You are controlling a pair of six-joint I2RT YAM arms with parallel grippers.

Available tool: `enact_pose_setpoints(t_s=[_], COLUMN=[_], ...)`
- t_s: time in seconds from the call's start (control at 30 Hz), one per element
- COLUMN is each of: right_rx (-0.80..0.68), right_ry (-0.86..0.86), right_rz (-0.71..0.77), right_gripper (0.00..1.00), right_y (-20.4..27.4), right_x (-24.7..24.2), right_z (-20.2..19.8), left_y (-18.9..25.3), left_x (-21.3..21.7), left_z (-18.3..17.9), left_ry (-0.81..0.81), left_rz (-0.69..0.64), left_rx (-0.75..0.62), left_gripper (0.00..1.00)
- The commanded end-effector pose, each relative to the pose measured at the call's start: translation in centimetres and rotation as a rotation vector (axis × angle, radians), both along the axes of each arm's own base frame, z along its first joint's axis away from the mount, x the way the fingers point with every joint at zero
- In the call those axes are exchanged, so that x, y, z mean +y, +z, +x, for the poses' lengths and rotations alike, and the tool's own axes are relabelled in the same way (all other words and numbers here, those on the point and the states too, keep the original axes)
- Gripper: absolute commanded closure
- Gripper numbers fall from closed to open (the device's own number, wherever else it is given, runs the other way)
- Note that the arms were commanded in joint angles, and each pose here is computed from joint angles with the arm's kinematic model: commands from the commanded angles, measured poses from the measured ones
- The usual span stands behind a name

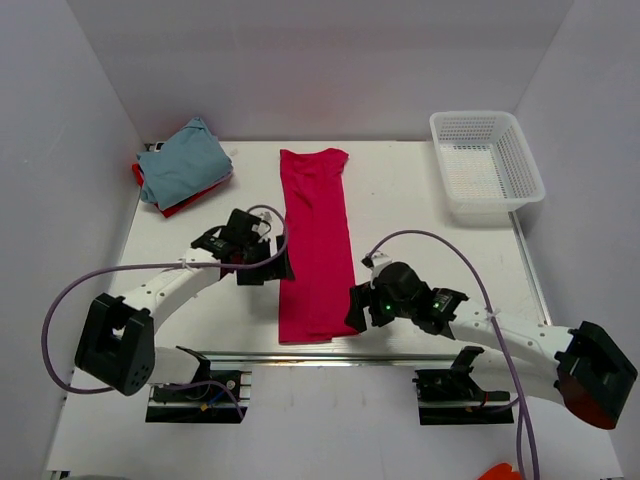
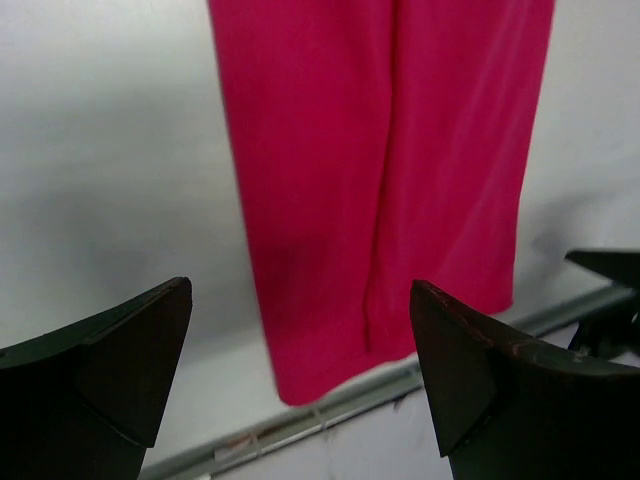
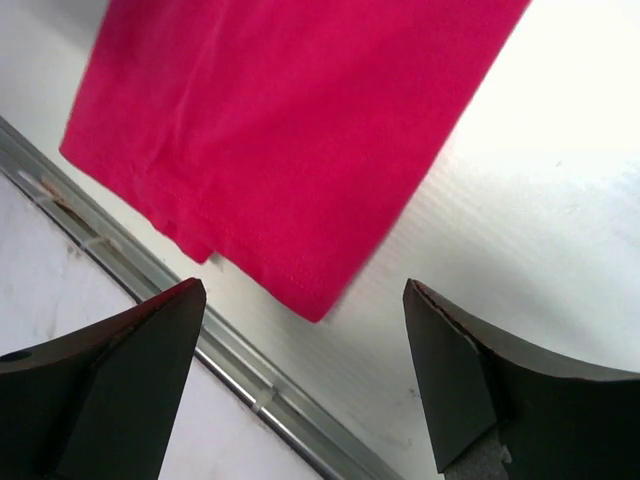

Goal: Fold and stack the t-shirts
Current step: Grab the bottom of the folded rectangular tshirt with both arms

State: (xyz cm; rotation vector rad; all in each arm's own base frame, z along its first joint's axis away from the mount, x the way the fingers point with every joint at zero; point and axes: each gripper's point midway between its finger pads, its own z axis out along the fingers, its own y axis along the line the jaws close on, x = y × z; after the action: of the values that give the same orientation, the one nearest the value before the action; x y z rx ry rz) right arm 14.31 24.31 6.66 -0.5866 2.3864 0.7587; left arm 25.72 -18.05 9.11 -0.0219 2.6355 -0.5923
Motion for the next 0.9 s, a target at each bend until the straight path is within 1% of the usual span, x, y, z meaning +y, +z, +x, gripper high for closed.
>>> enact_pose_setpoints(t_s=[0.0, 0.03, 0.1, 0.13, 0.2, 0.3, 0.37, 0.4, 0.43, 0.47, 0.5, 0.6, 0.67, 0.7, 0.73, 0.77, 0.8, 0.83, 0.87], right_rx=[0.090, 0.110, 0.125, 0.138, 0.152, 0.178, 0.195, 0.206, 0.213, 0.218, 0.226, 0.248, 0.259, 0.273, 0.280, 0.285, 0.291, 0.305, 0.307], right_ry=[0.034, 0.045, 0.040, 0.040, 0.053, 0.051, 0.055, 0.053, 0.056, 0.061, 0.070, 0.062, 0.062, 0.080, 0.078, 0.085, 0.085, 0.083, 0.084], right_rz=[0.009, 0.010, 0.002, -0.004, 0.003, -0.011, -0.014, -0.021, -0.020, -0.018, -0.015, -0.023, -0.021, -0.021, -0.018, -0.020, -0.017, -0.029, -0.027], right_gripper=[0.17, 0.19, 0.21, 0.21, 0.21, 0.28, 0.28, 0.28, 0.29, 0.33, 0.35, 0.35, 0.38, 0.40, 0.46, 0.64, 0.75, 0.82, 0.83], right_y=[-1.2, -1.4, -2.0, -2.2, -2.5, -3.1, -3.4, -3.6, -3.7, -3.9, -3.9, -4.6, -4.8, -5.0, -5.0, -5.1, -5.1, -5.5, -5.5], right_x=[0.4, 0.5, 0.6, 0.7, 0.9, 0.8, 0.8, 0.9, 0.8, 0.9, 1.0, 0.8, 0.8, 1.0, 1.1, 1.2, 1.2, 1.1, 1.2], right_z=[-1.4, -1.7, -1.5, -1.6, -1.7, -1.7, -1.9, -1.9, -2.0, -2.0, -2.1, -2.4, -2.3, -2.5, -2.5, -2.5, -2.6, -2.7, -2.7], left_y=[-0.4, -1.7, -2.5, -3.3, -4.1, -5.1, -6.0, -6.2, -6.3, -6.6, -6.7, -7.6, -8.0, -8.4, -8.6, -8.8, -9.1, -9.0, -9.2], left_x=[-1.2, -0.8, -0.8, -0.8, -0.9, -0.5, -0.6, -0.9, -1.4, -1.5, -1.7, -1.9, -2.3, -2.0, -1.8, -1.5, -1.0, -1.1, -1.2], left_z=[-5.3, -6.9, -8.4, -9.8, -11.1, -12.1, -13.2, -13.2, -13.6, -14.0, -14.1, -14.4, -15.1, -15.2, -15.3, -15.3, -14.9, -14.7, -15.0], left_ry=[-0.105, -0.120, -0.134, -0.155, -0.184, -0.200, -0.217, -0.221, -0.244, -0.257, -0.266, -0.269, -0.298, -0.301, -0.313, -0.311, -0.296, -0.304, -0.314], left_rz=[-0.048, -0.039, -0.044, -0.050, -0.038, 0.021, 0.044, 0.036, 0.030, 0.031, 0.033, 0.052, 0.059, 0.089, 0.122, 0.155, 0.192, 0.196, 0.205], left_rx=[0.135, 0.175, 0.209, 0.253, 0.288, 0.311, 0.353, 0.342, 0.349, 0.369, 0.369, 0.374, 0.397, 0.419, 0.424, 0.426, 0.419, 0.420, 0.429], left_gripper=[0.00, 0.00, 0.00, 0.00, 0.00, 0.00, 0.05, 0.09, 0.13, 0.16, 0.21, 0.22, 0.27, 0.32, 0.34, 0.37, 0.42, 0.45, 0.47])
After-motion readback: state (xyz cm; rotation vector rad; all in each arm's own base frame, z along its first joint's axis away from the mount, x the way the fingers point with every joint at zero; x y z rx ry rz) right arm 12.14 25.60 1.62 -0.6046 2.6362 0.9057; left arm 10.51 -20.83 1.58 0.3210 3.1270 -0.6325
